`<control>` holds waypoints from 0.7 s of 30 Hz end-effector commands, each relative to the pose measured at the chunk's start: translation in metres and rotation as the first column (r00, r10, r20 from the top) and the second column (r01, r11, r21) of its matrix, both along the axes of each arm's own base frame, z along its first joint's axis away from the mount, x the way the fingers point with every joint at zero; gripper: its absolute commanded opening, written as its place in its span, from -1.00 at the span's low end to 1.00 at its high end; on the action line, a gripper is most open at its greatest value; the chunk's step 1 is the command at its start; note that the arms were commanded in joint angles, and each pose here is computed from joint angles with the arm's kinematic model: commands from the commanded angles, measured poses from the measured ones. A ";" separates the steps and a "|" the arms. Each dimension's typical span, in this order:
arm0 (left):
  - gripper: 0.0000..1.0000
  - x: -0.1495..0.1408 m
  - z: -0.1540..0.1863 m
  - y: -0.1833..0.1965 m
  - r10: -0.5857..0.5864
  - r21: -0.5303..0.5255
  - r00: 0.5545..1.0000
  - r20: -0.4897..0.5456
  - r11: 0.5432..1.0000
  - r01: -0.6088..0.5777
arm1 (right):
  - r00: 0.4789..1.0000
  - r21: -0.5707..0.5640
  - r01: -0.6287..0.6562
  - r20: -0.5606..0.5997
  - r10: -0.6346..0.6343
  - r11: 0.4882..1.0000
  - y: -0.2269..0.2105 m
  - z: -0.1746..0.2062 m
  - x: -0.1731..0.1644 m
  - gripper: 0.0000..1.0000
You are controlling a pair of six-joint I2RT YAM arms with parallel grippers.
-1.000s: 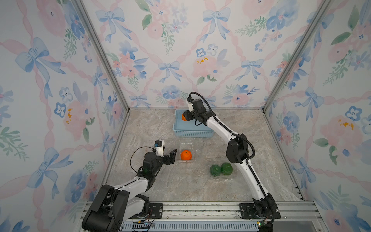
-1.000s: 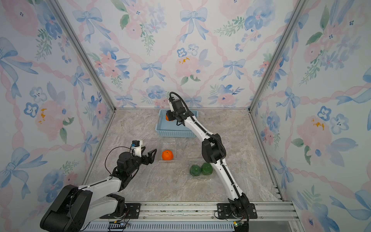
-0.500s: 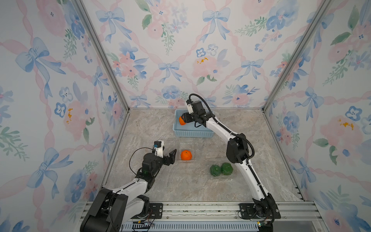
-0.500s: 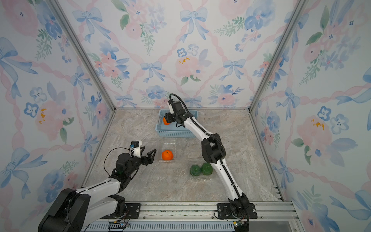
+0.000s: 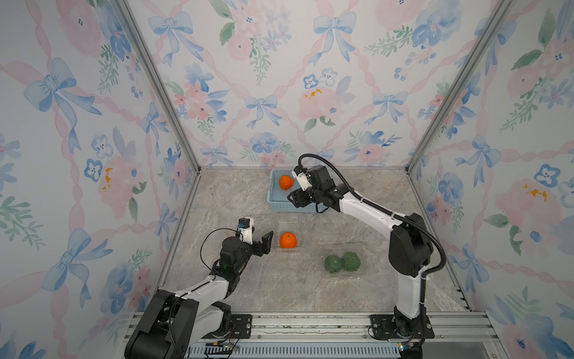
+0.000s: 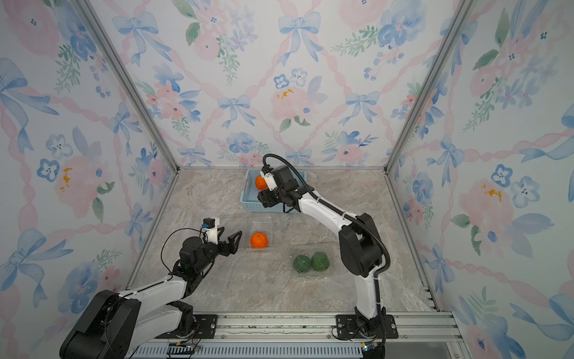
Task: Take oranges out of containers
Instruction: Pick up the orange from the packing box.
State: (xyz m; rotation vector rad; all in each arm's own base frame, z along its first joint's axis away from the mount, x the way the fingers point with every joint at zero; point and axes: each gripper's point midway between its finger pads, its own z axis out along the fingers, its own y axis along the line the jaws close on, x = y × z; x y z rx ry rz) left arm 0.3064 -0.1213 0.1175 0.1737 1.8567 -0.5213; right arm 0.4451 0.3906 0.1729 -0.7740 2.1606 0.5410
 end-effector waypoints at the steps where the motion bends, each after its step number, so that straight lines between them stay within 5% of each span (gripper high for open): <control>1: 0.82 0.002 0.002 0.001 0.001 -0.013 1.000 0.004 1.000 -0.001 | 0.991 -0.047 -0.101 -0.099 0.096 0.994 0.007 -0.050 -0.045 0.55; 7: 0.82 0.004 0.000 -0.001 -0.004 -0.009 1.000 -0.002 1.000 0.004 | 0.973 -0.088 -0.161 -0.182 0.143 0.983 0.010 -0.084 -0.087 0.67; 21: 0.83 0.001 0.005 0.002 0.002 -0.021 1.000 0.015 1.000 -0.002 | 0.943 -0.090 -0.236 -0.259 0.207 0.968 0.032 -0.118 -0.120 0.80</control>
